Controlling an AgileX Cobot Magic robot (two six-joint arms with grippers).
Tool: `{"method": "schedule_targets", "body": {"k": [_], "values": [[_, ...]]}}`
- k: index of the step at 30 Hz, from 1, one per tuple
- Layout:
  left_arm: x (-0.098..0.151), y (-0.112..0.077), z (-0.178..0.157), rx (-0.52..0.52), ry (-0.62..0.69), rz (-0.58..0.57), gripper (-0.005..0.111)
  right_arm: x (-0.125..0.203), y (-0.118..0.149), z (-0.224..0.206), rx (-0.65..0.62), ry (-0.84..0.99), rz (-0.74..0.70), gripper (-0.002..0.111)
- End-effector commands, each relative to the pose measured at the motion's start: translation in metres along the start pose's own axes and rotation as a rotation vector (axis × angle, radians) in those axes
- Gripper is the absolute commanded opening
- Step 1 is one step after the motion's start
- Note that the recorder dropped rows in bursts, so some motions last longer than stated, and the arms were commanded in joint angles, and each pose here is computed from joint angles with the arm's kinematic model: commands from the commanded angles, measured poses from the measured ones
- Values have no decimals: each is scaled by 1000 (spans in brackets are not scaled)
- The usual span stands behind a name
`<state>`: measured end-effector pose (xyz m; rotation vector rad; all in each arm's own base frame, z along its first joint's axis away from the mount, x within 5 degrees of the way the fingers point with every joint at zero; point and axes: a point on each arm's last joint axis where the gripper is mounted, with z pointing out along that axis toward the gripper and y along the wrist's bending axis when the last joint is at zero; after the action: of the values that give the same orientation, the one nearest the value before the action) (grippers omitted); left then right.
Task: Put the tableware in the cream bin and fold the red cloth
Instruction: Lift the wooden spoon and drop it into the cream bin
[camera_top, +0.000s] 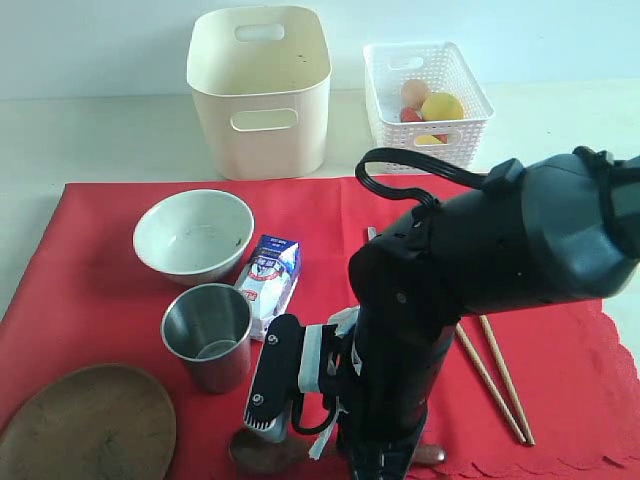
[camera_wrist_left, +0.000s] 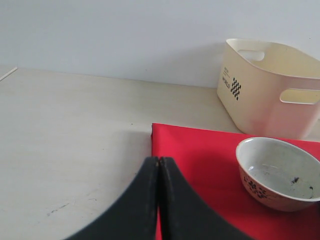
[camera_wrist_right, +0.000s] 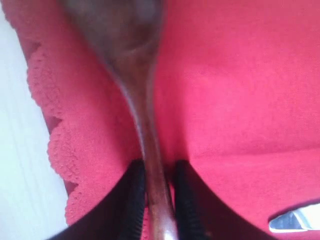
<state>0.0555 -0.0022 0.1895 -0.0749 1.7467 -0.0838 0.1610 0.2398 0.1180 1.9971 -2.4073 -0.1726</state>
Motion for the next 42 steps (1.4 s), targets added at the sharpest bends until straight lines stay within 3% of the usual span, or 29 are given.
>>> {"method": "schedule_targets", "body": {"k": [1, 6, 17, 33, 42], "values": [[-1, 0, 0, 5, -12, 8, 3, 0, 1, 1, 0, 1, -3, 11], [-1, 0, 0, 5, -12, 8, 3, 0, 1, 1, -1, 3, -3, 0], [-1, 0, 0, 5, -12, 8, 3, 2, 3, -3, -13, 9, 1, 0], [-1, 0, 0, 5, -12, 8, 3, 5, 10, -63, 71, -177, 58, 0], [-1, 0, 0, 5, -12, 8, 3, 20, -22, -86, 175, -270, 228, 0]]}}
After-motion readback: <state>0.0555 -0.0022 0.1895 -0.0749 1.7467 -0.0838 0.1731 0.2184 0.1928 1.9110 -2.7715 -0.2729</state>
